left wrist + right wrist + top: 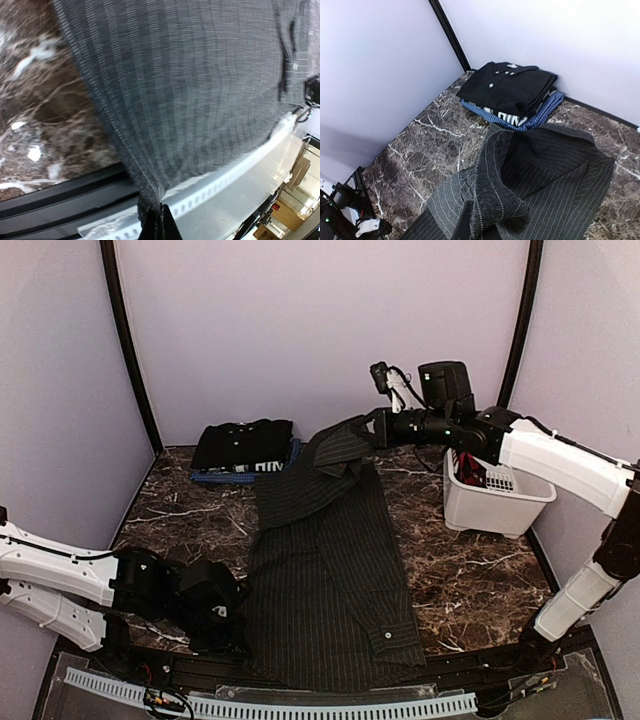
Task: Fold and stack the long sleeve shirts
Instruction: Pick up the shirt from the corner of the board, then fold the 1/3-folded shirt at the center of the board.
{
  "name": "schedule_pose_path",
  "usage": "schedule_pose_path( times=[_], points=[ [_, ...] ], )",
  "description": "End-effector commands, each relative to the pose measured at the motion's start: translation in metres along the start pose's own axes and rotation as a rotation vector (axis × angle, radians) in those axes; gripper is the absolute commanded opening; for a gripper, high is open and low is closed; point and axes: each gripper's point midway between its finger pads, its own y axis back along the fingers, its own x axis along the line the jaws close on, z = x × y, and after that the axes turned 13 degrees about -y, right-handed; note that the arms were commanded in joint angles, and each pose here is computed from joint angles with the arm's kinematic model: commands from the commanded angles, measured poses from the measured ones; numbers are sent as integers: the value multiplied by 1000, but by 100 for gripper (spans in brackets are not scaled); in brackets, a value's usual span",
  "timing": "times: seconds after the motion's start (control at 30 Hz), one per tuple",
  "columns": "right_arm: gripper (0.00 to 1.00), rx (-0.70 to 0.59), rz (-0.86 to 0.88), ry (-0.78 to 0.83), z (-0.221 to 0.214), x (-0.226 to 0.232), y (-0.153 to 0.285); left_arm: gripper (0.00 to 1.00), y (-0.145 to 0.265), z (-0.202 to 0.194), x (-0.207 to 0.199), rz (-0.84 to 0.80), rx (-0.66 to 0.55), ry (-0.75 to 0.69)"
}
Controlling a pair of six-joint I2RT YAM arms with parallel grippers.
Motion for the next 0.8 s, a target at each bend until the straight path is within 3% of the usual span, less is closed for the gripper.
schedule_pose_path(
  times=[0.0,0.33,0.57,0.77],
  points=[
    [0,-133,-64,93,48,8,17,0,17,4,-22,-24,-9,-92],
    [0,-323,-262,195,107,0,59,0,35,9,-71,-96,31,-292],
    [0,-360,-366,203,114,-22,79,0,44,13,-125,-236,66,-450],
    [0,-420,-466,206,121,-38,105,0,24,18,-158,-292,145,-572]
  ],
)
